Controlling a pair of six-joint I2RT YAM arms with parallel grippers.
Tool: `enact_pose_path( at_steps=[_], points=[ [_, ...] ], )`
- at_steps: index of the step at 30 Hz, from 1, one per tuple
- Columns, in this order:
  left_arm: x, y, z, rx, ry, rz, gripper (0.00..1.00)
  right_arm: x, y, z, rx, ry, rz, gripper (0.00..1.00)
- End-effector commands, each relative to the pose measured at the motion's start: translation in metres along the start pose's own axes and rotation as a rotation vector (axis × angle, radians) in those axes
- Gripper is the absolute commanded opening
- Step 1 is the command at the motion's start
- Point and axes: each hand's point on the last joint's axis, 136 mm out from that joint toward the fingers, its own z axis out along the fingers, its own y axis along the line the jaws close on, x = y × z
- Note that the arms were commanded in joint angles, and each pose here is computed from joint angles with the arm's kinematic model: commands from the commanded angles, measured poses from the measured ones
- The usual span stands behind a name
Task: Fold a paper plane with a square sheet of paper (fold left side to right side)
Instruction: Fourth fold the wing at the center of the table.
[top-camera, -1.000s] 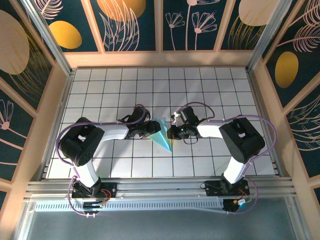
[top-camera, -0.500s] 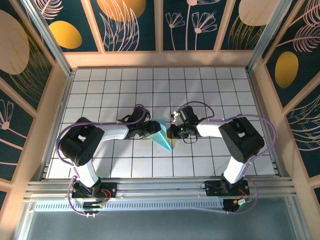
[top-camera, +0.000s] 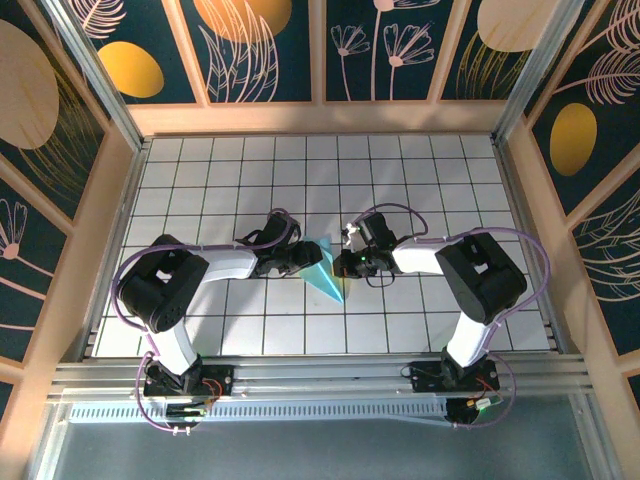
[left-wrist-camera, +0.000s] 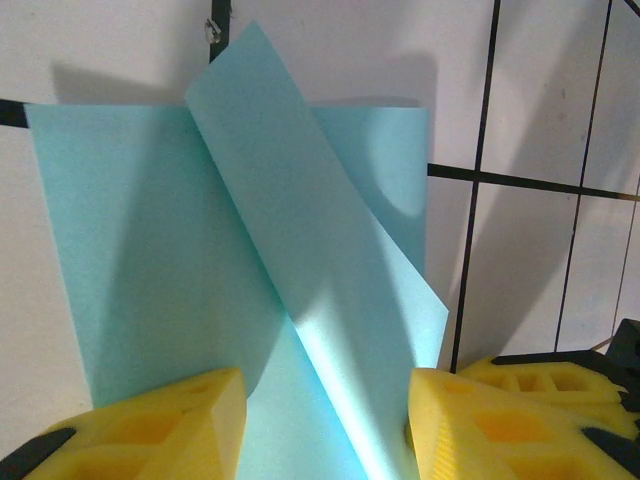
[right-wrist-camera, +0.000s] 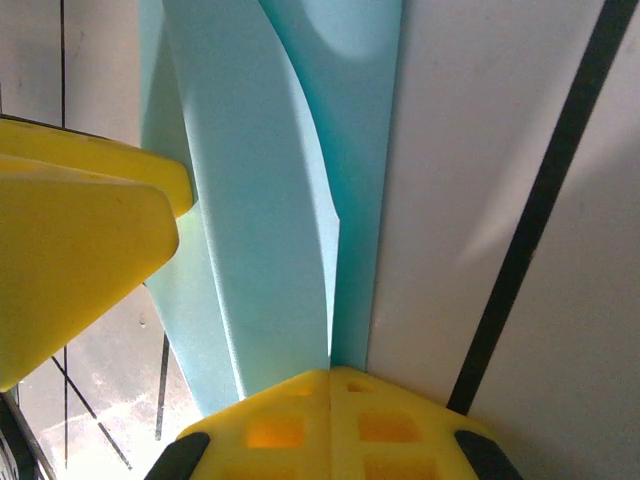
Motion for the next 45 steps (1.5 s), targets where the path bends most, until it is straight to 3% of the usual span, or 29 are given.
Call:
enact_pose_path(
  at_steps=[1,10,17,22,38,45],
  points=[
    [0.006,0.004,-0.002,-0.032,0.027,0.017,0.48,0.019,-0.022,0.011,0.071,0.063,0.036,0.00],
    [-0.027,-0.039,-0.033,0.012,-0.081,0.116,0.51,0.027,-0.031,0.012,0.104,0.086,0.057,0.00],
    [-0.010,-0.057,-0.019,0.155,0.015,0.112,0.14,0.026,-0.030,0.011,0.107,0.080,0.059,0.00],
    [-0.003,-0.047,0.001,0.140,0.068,0.103,0.05,0.026,-0.030,0.011,0.109,0.085,0.061,0.00],
    [0.012,0.011,0.026,-0.046,0.103,0.054,0.00,0.028,-0.033,0.010,0.128,0.098,0.060,0.00],
    [0.017,0.024,0.028,-0.078,0.102,0.034,0.00,0.010,-0.011,0.003,0.047,0.051,0.048,0.00]
  ],
)
